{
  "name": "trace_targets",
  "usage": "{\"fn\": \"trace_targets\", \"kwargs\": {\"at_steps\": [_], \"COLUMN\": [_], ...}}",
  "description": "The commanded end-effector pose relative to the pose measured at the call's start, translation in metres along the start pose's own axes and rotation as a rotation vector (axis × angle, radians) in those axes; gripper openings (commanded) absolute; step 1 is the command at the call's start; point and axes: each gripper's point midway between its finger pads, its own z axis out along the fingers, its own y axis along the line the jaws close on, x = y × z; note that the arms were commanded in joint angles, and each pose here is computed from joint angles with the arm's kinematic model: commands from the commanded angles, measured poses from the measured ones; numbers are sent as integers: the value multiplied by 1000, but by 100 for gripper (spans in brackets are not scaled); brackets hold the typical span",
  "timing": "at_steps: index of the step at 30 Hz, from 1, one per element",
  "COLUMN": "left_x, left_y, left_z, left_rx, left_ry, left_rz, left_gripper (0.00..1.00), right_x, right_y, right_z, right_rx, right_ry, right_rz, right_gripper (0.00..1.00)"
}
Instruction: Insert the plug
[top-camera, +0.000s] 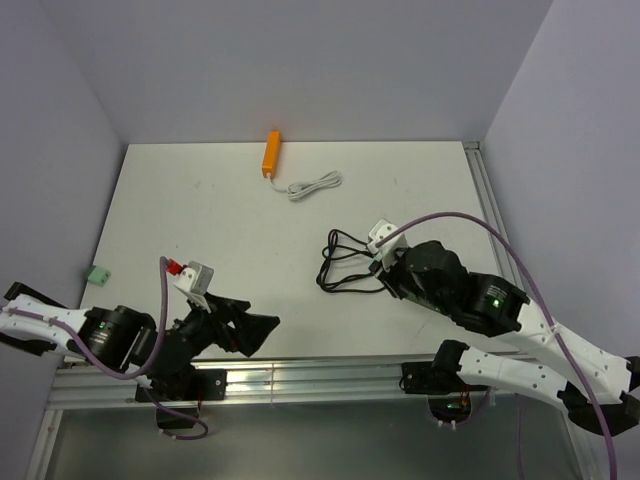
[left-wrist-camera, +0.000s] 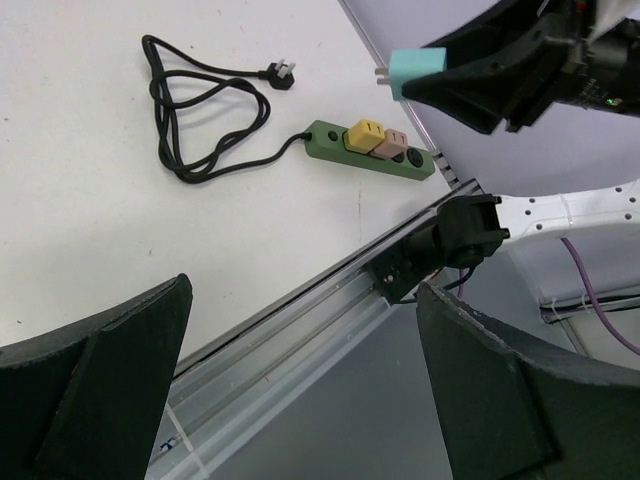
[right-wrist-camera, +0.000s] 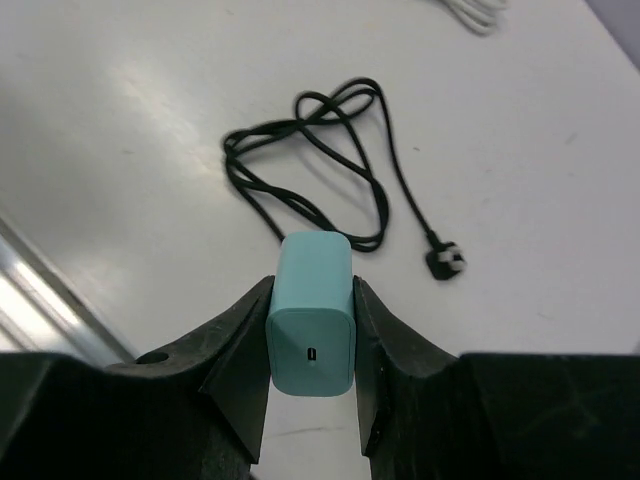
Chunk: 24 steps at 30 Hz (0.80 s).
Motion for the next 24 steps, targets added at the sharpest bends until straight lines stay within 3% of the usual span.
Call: {"fn": "trace_targets", "kwargs": {"at_steps": [1,6,11,18,24], "left_x": [4,14,22,21,25], "left_y": [-1,1,-1,-9,-16], "left_z": [-2,-3,-5,-7,-11], "left_rx": [35,112,196,271,328], "left_ry": [12,10,8,-11,4], "left_rz": [-59,-95,-152,-154,-147], "left_gripper": [100,99,97,96,96], "right_x": [16,77,120,121,147], "right_y": [-31,-71,-106,-150,-168], "right_z": [17,37,21,-37,-77], "right_rx": [122,156,138,255,350], "right_ry": [131,417,615,691,871], "right_rz": [-183,-194,-196,-175,-111], "right_gripper": [0,0,0,0,0]}}
